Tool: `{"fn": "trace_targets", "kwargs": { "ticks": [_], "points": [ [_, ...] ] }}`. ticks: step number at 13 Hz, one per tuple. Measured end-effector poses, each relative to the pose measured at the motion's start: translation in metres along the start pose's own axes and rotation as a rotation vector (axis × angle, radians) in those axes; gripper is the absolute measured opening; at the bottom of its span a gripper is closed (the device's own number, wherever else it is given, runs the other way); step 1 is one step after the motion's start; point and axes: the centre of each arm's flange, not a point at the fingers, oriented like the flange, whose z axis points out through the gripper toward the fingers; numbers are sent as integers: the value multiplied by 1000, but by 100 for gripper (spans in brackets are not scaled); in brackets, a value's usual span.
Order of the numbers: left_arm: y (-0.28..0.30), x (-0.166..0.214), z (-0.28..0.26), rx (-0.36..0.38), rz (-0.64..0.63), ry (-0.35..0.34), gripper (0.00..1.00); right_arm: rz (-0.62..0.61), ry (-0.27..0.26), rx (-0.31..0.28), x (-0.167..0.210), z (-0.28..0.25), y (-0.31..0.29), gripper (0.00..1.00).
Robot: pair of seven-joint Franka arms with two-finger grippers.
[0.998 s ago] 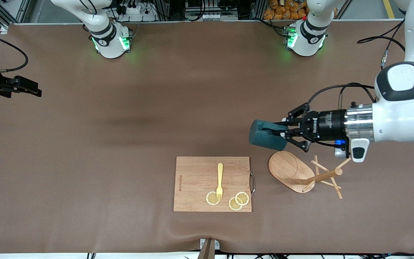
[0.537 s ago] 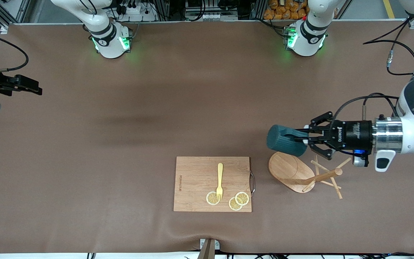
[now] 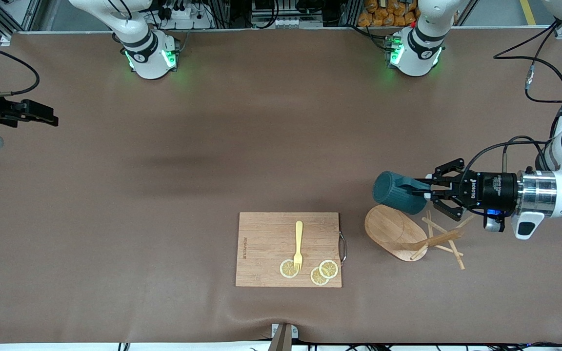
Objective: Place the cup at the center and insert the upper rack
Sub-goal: 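Tilt the mug and slide it onto a stand peg with the left gripper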
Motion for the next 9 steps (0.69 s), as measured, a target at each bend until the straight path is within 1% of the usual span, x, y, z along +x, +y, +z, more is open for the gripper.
{"fn": "trace_targets", "kwargs": {
  "ticks": [4,7,9],
  "points": [
    [-3,26,-5,9,28,-27,21,-1,0,0,0,0,-1,100],
    [-2,42,-8,-2,47,-54,21,-1,5,0,1,0,-1,100],
    [-3,55,-12,-11,63,-55,21,14,15,-1,2,-1,-2,100]
  ]
}}
